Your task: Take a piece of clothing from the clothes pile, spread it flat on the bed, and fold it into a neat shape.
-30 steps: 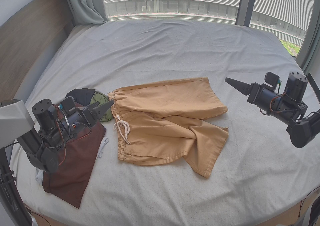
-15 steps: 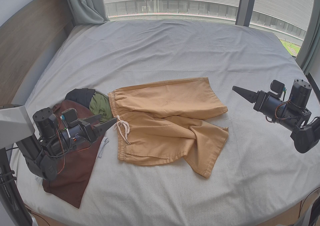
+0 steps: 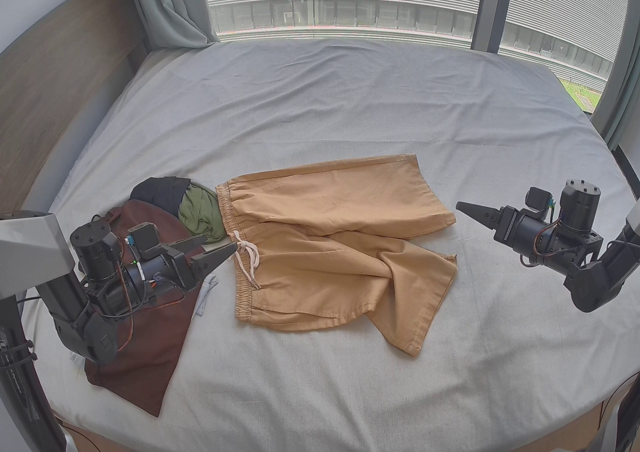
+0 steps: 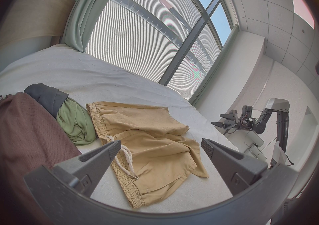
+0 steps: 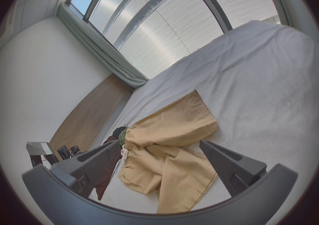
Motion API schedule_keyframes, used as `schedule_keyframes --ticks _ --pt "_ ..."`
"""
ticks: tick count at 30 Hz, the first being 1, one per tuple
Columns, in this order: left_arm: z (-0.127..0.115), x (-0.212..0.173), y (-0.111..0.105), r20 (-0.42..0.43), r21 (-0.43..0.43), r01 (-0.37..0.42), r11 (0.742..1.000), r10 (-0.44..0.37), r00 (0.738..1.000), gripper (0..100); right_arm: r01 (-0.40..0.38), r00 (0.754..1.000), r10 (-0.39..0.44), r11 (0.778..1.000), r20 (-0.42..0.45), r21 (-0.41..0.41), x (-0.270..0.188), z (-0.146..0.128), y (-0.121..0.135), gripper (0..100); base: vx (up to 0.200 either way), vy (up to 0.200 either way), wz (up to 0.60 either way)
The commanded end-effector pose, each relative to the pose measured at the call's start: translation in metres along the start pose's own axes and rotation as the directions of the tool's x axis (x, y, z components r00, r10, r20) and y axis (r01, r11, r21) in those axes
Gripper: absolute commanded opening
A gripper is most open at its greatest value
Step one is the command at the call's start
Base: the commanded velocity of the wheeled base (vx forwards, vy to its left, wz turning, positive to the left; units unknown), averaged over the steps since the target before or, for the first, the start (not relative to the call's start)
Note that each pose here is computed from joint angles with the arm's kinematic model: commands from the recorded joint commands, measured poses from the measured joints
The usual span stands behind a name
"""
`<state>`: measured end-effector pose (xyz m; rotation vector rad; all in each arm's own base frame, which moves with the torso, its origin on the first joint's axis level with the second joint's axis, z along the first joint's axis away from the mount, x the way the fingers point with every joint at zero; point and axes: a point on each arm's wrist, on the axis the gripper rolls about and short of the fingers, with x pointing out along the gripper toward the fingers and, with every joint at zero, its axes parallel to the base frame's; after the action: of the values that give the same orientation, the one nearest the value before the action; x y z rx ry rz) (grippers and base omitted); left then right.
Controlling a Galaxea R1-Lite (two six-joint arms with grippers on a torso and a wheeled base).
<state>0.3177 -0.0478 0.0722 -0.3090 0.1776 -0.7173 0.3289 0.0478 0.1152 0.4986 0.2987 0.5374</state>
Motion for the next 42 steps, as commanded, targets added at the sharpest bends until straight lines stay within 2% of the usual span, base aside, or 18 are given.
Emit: schedule_keyframes --ticks 1,4,7,14,17,27,35,42 --pt "-0.002 0.001 0.002 -0.004 -0.006 -0.003 1.0 0.003 1.0 100 0.034 0.998 -0.03 0.997 -0.055 0.07 0.009 -0.016 -0.02 100 0.0 0.0 0.0" --pt "-0.001 0.001 0.002 -0.002 -0.005 -0.002 1.0 0.002 1.0 100 0.039 0.997 -0.034 0.996 -0.066 0.08 0.009 -0.019 -0.023 100 0.0 0.0 0.0" --pt "-0.004 0.002 0.003 -0.01 -0.009 -0.003 1.0 0.003 1.0 100 0.071 0.993 -0.06 0.992 -0.106 0.106 0.017 -0.034 -0.039 100 0.0 0.0 0.0" --pt "-0.007 0.003 0.004 -0.018 -0.012 -0.007 1.0 0.007 1.0 100 0.091 0.989 -0.076 0.989 -0.129 0.12 0.02 -0.042 -0.048 100 0.0 0.0 0.0" --pt "-0.008 0.004 0.005 -0.019 -0.013 -0.008 1.0 0.007 1.0 100 0.12 0.983 -0.097 0.983 -0.156 0.14 0.024 -0.052 -0.061 100 0.0 0.0 0.0" --pt "-0.008 0.004 0.005 -0.019 -0.013 -0.008 1.0 0.007 1.0 100 0.149 0.974 -0.115 0.974 -0.196 0.169 0.032 -0.068 -0.077 100 0.0 0.0 0.0" --pt "-0.008 0.004 0.005 -0.019 -0.013 -0.008 1.0 0.007 1.0 100 0.147 0.979 -0.107 0.959 -0.171 0.244 0.043 -0.075 -0.087 100 0.0 0.0 0.0" --pt "-0.008 0.004 0.005 -0.019 -0.013 -0.008 1.0 0.007 1.0 100 0.153 0.98 -0.113 0.955 -0.165 0.255 0.054 -0.086 -0.098 100 0.0 0.0 0.0"
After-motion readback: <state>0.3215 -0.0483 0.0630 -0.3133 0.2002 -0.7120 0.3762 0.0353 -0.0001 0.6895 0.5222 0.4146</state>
